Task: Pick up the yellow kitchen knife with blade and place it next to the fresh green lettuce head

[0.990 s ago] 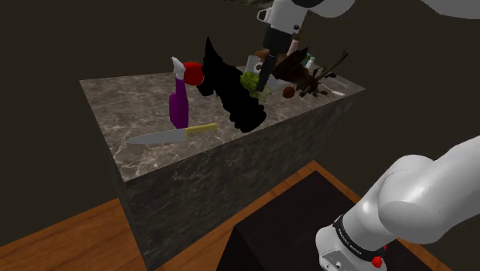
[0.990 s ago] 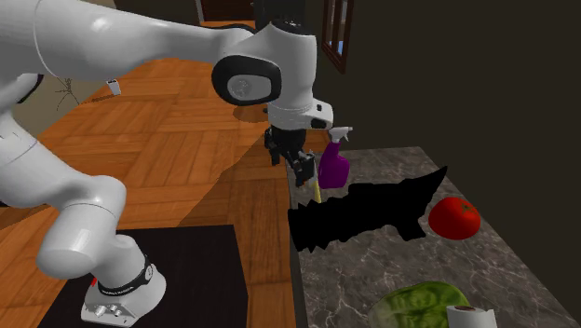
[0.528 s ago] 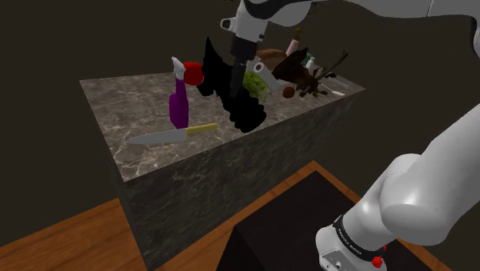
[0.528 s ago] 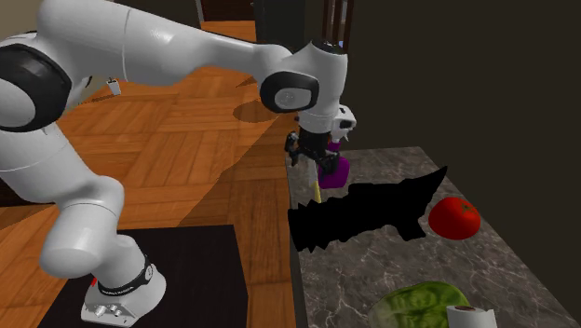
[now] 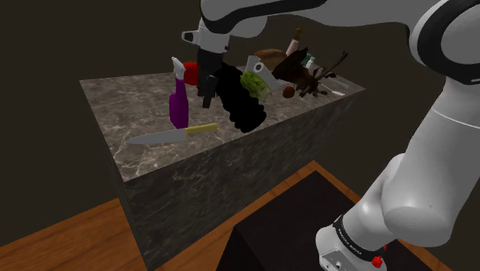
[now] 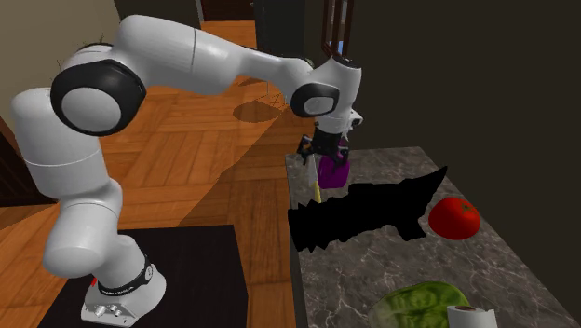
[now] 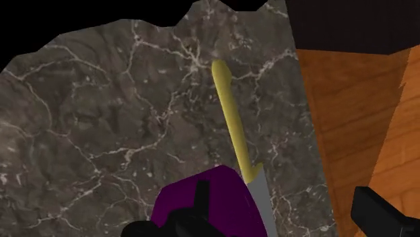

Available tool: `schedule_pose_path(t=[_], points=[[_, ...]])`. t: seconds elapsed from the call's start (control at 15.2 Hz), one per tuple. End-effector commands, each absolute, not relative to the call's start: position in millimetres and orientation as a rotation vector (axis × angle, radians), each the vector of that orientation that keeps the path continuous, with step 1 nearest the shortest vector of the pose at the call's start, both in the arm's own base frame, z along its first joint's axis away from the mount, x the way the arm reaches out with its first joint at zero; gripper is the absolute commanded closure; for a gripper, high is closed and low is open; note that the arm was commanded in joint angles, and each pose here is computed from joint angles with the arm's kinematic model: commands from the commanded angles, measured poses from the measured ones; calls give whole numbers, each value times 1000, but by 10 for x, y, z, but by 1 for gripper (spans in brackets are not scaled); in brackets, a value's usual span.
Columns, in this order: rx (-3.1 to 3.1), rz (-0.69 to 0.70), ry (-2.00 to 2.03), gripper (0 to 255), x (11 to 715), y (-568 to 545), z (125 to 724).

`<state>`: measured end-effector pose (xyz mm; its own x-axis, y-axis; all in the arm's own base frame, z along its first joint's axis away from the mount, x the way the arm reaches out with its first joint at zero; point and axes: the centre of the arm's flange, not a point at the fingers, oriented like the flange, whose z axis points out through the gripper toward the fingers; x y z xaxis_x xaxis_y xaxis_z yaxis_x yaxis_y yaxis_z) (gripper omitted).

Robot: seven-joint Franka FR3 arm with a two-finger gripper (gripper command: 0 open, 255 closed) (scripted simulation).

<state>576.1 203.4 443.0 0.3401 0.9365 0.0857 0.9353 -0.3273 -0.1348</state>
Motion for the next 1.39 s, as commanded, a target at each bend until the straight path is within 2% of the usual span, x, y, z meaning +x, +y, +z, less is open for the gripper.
schedule_pose_path(t=[0.0,0.4,0.92,1.32], points=[[-2362,15,-1812,0,5834,2301,4298],[-2127,27,-2067,0,5984,3023,3954],[-2117,27,-2076,0,5932,3099,3547],[-2117,27,-2076,0,5932,3099,3547]])
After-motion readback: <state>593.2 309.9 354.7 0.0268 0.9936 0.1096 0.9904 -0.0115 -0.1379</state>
